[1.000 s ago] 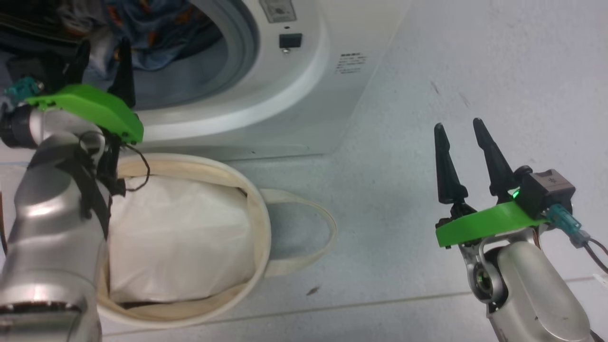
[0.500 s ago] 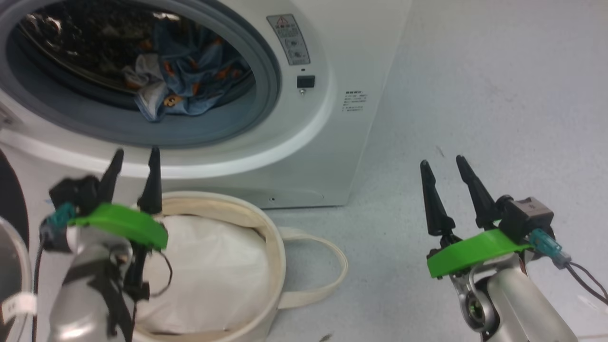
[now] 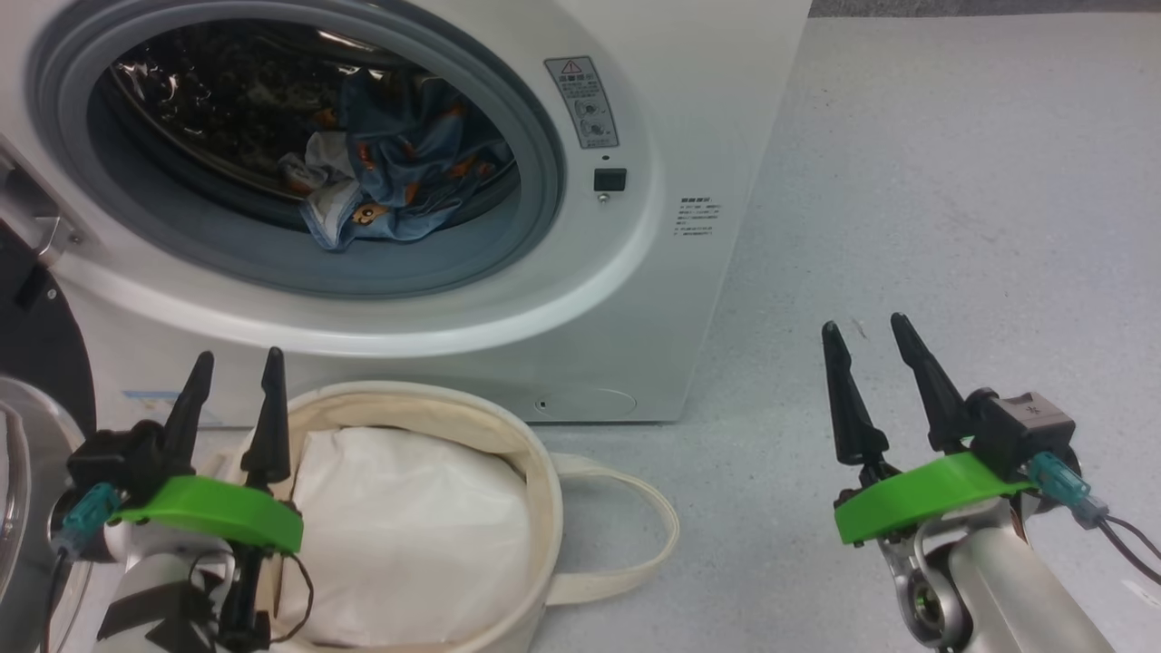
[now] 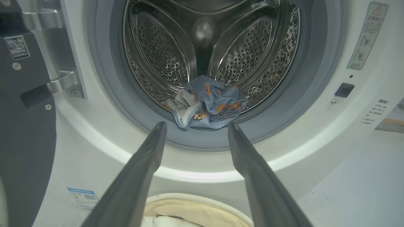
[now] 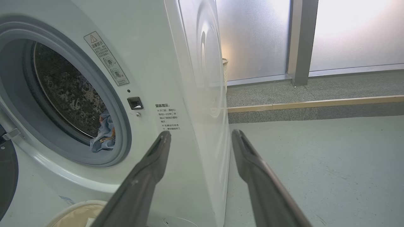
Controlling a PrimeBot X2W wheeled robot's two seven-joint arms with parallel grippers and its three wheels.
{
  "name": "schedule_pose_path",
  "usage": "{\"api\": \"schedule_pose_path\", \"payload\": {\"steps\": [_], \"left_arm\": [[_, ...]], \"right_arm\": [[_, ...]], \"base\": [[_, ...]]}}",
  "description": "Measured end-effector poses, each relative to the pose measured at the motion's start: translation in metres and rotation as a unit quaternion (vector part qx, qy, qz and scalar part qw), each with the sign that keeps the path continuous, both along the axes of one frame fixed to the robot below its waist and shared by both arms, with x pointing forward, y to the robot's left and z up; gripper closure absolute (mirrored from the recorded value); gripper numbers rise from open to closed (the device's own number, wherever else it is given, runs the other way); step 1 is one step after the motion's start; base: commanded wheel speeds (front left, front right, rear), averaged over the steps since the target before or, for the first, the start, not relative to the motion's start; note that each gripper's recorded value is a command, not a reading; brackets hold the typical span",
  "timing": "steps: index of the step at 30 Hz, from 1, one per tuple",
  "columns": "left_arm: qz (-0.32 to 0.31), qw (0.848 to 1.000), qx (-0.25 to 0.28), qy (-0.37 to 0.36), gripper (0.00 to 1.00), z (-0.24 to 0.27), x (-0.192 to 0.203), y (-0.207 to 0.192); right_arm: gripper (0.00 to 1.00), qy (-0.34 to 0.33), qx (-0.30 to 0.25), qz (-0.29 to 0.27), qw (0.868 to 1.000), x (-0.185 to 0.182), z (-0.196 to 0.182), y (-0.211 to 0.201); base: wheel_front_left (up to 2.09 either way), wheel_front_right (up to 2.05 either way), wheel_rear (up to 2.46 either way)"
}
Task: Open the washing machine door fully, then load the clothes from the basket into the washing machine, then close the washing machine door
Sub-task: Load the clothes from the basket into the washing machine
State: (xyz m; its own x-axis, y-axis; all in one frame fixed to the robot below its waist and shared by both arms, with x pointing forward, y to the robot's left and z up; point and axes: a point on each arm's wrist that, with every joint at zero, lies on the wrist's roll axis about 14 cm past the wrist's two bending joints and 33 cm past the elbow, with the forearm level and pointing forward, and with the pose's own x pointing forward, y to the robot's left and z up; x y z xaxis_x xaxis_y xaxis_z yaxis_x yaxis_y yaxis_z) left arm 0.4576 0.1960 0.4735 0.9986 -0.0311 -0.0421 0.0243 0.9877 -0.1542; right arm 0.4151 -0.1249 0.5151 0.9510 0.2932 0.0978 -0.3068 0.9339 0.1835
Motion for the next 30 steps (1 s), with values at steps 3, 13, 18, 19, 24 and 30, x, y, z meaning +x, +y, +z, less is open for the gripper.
{"api": "schedule_pose_path", "payload": {"steps": [3, 13, 18, 19, 24, 30], "left_arm": [[0.003, 1.000, -0.001, 0.000, 0.00, 0.000, 0.000, 0.002], [0.008, 1.000, -0.007, 0.007, 0.00, -0.006, 0.005, 0.002], [-0.013, 0.999, -0.015, 0.037, 0.00, -0.027, 0.016, -0.016], [-0.019, 0.999, -0.016, 0.041, 0.00, -0.030, 0.021, -0.022], [-0.042, 0.997, -0.031, 0.062, 0.00, -0.040, 0.060, -0.047], [-0.065, 0.991, -0.038, 0.109, 0.00, -0.068, 0.096, -0.068]], "right_arm": [[0.00, 0.001, 0.000, 0.001, 1.000, 0.000, 0.000, 0.000], [0.00, 0.009, -0.001, -0.001, 1.000, -0.002, -0.006, -0.001], [0.00, 0.024, 0.000, -0.004, 1.000, 0.002, -0.018, -0.003], [0.00, 0.028, 0.000, -0.005, 1.000, 0.003, -0.021, -0.003], [0.00, 0.040, -0.005, -0.009, 0.999, 0.012, -0.032, -0.007], [0.00, 0.047, -0.013, -0.025, 0.999, 0.025, -0.043, -0.018]], "base": [[0.00, 0.00, 0.00], [0.00, 0.00, 0.00], [0.00, 0.00, 0.00], [0.00, 0.00, 0.00], [0.00, 0.00, 0.00], [0.00, 0.00, 0.00]]}}
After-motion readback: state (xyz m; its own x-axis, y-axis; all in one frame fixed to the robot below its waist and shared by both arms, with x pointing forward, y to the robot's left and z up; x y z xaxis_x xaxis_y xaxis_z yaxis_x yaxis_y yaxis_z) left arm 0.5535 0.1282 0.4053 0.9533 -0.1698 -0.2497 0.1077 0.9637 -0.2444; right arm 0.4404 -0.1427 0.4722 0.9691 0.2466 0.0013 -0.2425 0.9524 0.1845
